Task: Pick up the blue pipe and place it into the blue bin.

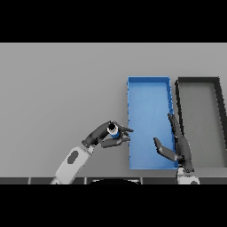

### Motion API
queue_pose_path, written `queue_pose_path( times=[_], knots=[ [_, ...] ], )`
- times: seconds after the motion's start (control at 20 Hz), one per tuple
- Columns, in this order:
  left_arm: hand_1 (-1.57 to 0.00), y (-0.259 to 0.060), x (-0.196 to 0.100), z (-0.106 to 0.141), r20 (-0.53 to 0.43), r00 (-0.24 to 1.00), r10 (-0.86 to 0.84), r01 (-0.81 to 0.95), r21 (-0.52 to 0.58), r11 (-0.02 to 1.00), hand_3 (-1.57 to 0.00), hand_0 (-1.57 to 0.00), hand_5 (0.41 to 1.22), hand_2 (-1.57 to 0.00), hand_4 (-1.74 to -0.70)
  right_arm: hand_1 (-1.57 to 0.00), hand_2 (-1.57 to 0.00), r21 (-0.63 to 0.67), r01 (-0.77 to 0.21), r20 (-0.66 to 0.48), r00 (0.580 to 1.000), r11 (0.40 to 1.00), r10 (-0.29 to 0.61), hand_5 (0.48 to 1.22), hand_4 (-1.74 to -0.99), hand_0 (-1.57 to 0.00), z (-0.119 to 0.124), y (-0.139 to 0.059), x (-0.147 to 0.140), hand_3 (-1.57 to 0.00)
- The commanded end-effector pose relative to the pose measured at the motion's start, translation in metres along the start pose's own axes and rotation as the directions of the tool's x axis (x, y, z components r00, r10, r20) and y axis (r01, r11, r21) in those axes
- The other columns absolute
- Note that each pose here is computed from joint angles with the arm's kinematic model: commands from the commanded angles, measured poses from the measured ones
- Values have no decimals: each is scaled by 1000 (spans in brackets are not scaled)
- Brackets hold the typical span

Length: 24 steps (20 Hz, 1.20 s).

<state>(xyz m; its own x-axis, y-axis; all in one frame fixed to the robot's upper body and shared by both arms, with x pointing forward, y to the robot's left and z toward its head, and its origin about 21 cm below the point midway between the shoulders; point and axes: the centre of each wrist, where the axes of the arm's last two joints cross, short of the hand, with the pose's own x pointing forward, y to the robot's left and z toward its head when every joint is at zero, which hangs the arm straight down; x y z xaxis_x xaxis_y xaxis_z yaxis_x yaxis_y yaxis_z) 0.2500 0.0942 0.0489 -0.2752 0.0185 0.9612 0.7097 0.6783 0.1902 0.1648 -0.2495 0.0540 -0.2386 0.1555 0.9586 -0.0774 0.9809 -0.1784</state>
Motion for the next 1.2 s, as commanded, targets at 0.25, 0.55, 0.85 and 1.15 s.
queue_pose_path(
  times=[0.25,0.55,0.85,1.15],
  knots=[
    [-1571,3,1,-4,-14,1000,-8,8,-5,1000,-1571,-1571,1221,-1571,-1467,-9,-104,324,41,-59,998,945,-24,560,-1255,1,-42,2,48,0],
    [-1571,6,1,-8,-21,999,-30,30,-11,999,-1571,-1571,1221,-1571,-1467,-2,-44,524,-77,48,997,848,61,559,-1298,1,-79,32,86,1],
    [-1571,7,-2,-10,-8,1000,-11,11,-20,1000,-1571,-1571,1221,-1571,-1464,0,-48,657,-103,132,991,747,21,554,-1253,1,-99,64,112,1],
    [-1571,8,-3,-4,-29,1000,1,-1,-28,1000,-1571,-1571,1221,-1571,-1469,-32,-83,711,-151,126,988,686,87,521,-1186,-23,-124,83,125,1]
  ],
)
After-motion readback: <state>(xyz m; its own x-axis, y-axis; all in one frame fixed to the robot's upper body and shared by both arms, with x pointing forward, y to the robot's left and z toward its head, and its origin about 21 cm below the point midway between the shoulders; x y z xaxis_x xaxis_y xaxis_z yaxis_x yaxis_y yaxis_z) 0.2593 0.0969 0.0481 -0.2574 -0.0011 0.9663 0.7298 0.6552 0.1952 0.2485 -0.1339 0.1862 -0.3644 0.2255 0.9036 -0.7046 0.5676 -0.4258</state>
